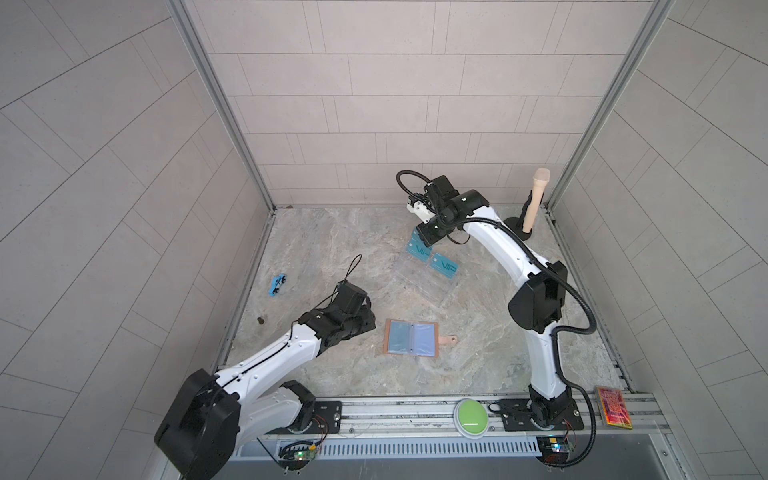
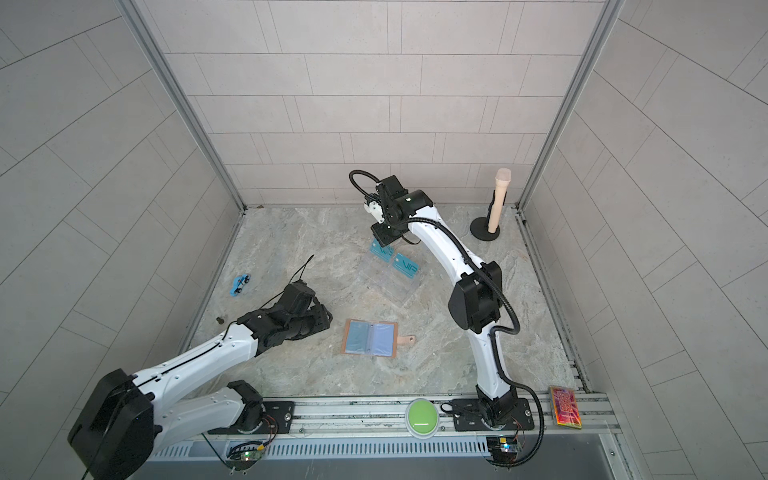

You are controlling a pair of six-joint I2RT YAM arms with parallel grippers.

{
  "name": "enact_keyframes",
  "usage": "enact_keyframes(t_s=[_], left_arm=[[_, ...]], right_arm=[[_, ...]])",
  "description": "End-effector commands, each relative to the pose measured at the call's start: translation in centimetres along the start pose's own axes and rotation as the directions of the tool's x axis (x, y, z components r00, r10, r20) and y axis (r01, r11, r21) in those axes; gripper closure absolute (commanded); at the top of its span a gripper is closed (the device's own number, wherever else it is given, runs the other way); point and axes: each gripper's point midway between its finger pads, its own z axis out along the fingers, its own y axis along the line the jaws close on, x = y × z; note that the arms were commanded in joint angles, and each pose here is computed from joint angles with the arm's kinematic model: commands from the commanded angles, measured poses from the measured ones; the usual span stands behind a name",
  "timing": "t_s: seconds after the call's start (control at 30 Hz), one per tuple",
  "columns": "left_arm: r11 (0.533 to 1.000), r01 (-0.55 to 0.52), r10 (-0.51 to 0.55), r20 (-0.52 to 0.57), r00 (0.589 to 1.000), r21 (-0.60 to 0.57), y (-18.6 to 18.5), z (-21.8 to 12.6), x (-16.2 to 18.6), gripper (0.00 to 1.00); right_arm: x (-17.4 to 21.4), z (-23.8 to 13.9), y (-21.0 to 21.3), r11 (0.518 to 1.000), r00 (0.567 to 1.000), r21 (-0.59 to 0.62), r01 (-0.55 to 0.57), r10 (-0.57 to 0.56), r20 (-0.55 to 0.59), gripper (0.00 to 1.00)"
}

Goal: Put the credit cards into the card holder

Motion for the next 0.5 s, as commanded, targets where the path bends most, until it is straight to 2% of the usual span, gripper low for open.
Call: enact_keyframes(t_s=[0.0,0.13,0.2,0.27,0.37,0.47], left_arm=[[1.0,-0.006,0.006,0.005,1.0,0.009,-0.4,-0.9,-0.5,0.5],[0.999,-0.036,0.037,-0.019,0.999,0.033,-1.4,-1.6,-0.4,0.51],[0.998,-0.058,0.059,-0.022,0.998,0.035,-1.7,-2.0,-0.5,0.52],[0.997,-0.074,0.075,-0.025,0.997,0.032,-1.9,-2.2,-0.4,0.52],[0.994,-0.096,0.097,-0.027,0.995,0.047,-2.5,-1.9,-0.2,0.52],[0.993,-0.078,0.084,-0.059,0.995,0.088,-3.5,-1.1,0.6,0.52]], right_arm=[[-0.2,-3.5,2.5,0.991,0.994,-0.111,-0.069,0.078,0.078,1.0],[2.2,-4.1,5.7,0.93,0.966,-0.306,-0.203,0.241,0.09,1.0],[3.1,-4.8,7.3,0.88,0.946,-0.407,-0.243,0.309,0.103,1.0],[5.5,-4.1,8.8,0.819,0.927,-0.489,-0.301,0.37,0.05,1.0],[9.4,-2.9,10.7,0.769,0.92,-0.53,-0.357,0.389,-0.054,1.0],[13.3,-1.7,12.0,0.763,0.915,-0.521,-0.384,0.389,-0.106,1.0]])
